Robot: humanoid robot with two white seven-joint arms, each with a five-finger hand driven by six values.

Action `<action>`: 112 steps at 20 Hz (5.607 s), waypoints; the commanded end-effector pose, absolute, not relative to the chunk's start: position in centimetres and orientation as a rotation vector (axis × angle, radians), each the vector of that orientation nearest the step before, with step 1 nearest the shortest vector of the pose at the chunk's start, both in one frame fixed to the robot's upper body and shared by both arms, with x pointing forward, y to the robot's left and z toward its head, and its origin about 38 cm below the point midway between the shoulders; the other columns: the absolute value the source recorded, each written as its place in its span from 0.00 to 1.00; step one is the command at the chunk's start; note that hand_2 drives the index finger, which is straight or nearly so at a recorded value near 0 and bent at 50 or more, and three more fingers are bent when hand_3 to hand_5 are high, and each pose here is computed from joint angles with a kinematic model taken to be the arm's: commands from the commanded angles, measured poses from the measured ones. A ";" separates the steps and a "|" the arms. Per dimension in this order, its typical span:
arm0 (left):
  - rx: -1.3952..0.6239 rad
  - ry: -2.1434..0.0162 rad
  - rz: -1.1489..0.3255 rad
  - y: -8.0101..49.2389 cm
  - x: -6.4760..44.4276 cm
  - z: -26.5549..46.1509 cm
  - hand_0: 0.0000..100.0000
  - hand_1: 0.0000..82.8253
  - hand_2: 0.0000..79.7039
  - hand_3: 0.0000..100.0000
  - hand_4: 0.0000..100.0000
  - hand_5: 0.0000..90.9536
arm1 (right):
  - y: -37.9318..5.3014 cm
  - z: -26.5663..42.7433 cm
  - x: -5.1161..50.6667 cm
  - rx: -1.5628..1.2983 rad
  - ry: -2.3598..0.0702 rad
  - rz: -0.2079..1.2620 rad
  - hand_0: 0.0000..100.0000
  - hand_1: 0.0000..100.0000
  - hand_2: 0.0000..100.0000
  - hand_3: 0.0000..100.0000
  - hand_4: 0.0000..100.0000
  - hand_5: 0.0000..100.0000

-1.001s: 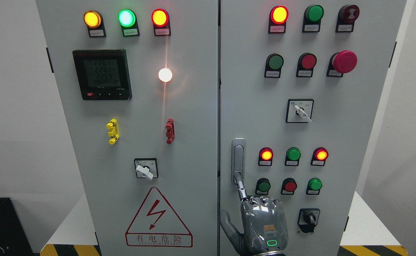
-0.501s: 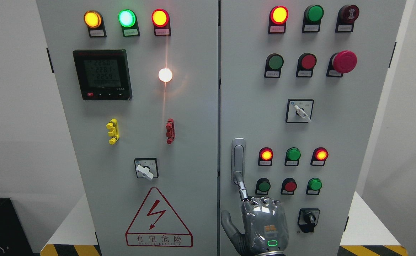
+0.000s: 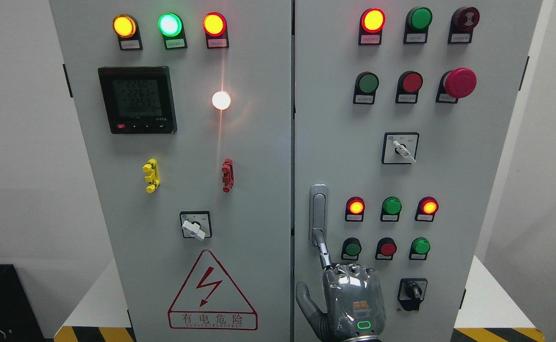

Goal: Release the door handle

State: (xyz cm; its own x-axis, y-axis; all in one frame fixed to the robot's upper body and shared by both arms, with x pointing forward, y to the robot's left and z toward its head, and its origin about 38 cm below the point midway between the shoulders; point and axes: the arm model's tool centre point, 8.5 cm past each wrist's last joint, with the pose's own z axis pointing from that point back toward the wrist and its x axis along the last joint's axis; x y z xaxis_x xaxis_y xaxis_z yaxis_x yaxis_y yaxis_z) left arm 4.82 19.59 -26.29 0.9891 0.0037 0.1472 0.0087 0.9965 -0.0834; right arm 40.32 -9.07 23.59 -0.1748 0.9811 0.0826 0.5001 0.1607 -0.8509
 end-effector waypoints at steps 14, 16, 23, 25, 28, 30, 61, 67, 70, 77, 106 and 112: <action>-0.085 -0.148 -0.003 19.6 4.8 -26.3 0.12 0.67 0.00 0.00 0.00 0.00 | -9.2 23.1 40.4 -1.406 -1.755 0.923 0.49 0.36 0.00 1.00 1.00 1.00; -0.085 -0.150 -0.003 19.6 4.9 -26.3 0.12 0.67 0.00 0.00 0.00 0.00 | -9.2 23.1 40.4 -1.406 -1.755 0.924 0.49 0.36 0.00 1.00 1.00 1.00; -0.085 -0.150 -0.003 19.6 4.9 -26.3 0.12 0.67 0.00 0.00 0.00 0.00 | -9.1 22.9 40.5 -1.406 -1.749 0.929 0.49 0.36 0.00 1.00 1.00 1.00; -0.085 -0.148 -0.003 19.6 4.8 -26.3 0.12 0.67 0.00 0.00 0.00 0.00 | -9.1 22.9 40.5 -1.404 -1.749 0.929 0.49 0.36 0.01 1.00 1.00 1.00; -0.085 -0.148 -0.003 19.6 4.8 -26.3 0.12 0.67 0.00 0.00 0.00 0.00 | -9.1 22.8 40.5 -1.400 -1.747 0.931 0.49 0.36 0.01 1.00 1.00 1.00; -0.085 -0.148 -0.003 19.6 4.8 -26.3 0.12 0.67 0.00 0.00 0.00 0.00 | -9.1 22.7 40.5 -1.399 -1.744 0.933 0.49 0.36 0.01 1.00 1.00 1.00; -0.085 -0.150 -0.003 19.6 4.9 -26.3 0.12 0.67 0.00 0.00 0.00 0.00 | -9.0 22.1 40.2 -1.388 -1.734 0.946 0.50 0.35 0.01 1.00 1.00 1.00; -0.085 -0.150 -0.003 19.6 4.9 -26.3 0.12 0.67 0.00 0.00 0.00 0.00 | -9.0 22.0 40.2 -1.386 -1.732 0.948 0.50 0.35 0.01 1.00 1.00 1.00; -0.085 -0.148 -0.003 19.6 4.8 -26.3 0.12 0.67 0.00 0.00 0.00 0.00 | -9.1 21.8 40.1 -1.384 -1.727 0.949 0.50 0.35 0.01 1.00 1.00 1.00; -0.085 -0.148 -0.003 19.6 4.8 -26.3 0.12 0.67 0.00 0.00 0.00 0.00 | -9.1 21.7 40.1 -1.383 -1.725 0.950 0.50 0.35 0.02 1.00 1.00 1.00; -0.085 -0.150 -0.003 19.6 4.9 -26.3 0.12 0.67 0.00 0.00 0.00 0.00 | -9.2 22.9 39.9 -1.410 -1.750 0.928 0.50 0.35 0.02 1.00 1.00 1.00; -0.085 -0.148 -0.003 19.6 4.8 -26.3 0.12 0.67 0.00 0.00 0.00 0.00 | -9.2 23.1 39.8 -1.413 -1.756 0.921 0.50 0.35 0.02 1.00 1.00 1.00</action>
